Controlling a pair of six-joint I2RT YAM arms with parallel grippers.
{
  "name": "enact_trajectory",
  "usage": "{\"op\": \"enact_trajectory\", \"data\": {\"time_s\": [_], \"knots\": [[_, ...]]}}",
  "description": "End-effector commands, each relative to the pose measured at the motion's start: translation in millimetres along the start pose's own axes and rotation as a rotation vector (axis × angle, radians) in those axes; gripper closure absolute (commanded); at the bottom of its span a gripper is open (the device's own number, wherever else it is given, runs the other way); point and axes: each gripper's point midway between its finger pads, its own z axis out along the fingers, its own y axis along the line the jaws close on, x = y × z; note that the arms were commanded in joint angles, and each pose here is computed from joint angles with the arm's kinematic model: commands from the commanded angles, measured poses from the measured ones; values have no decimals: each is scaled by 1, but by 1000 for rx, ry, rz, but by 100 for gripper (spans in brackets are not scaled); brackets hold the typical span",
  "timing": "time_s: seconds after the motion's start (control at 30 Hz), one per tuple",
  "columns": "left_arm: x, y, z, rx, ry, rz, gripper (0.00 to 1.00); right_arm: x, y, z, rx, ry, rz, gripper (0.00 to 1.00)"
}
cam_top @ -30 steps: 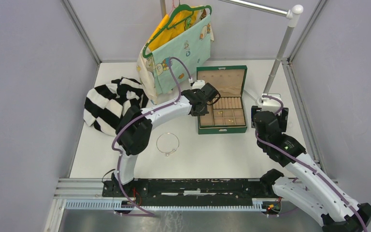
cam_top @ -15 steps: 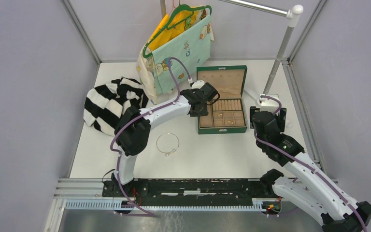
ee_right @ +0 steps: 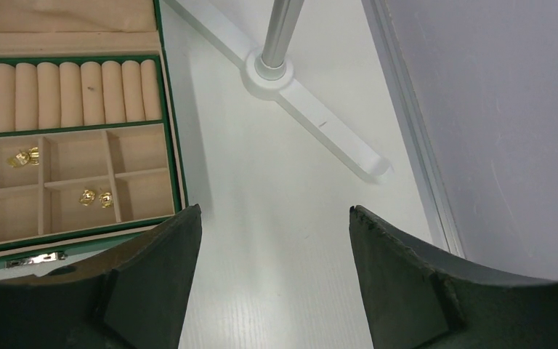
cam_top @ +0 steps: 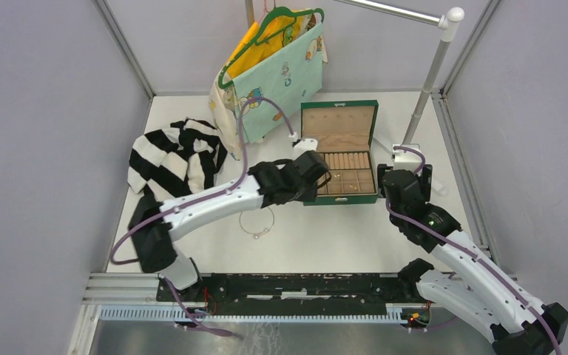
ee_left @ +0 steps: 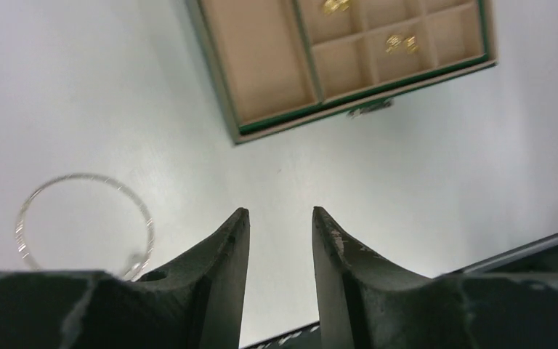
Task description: Organize the mixed jewelry
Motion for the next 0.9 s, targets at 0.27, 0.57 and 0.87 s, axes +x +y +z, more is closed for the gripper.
{"op": "enact_trajectory", "data": {"time_s": [0.27,0.57,0.87], "knots": [[88,180,-25,-372,90,-173,45,12,63,3,-285,10,118,21],[111,198,-12,-397,154,-242,48,21,73,2,-331,33,110,21],[135,170,-5,-289,216,-150,48,34,79,4,-350,55,104,21]]}}
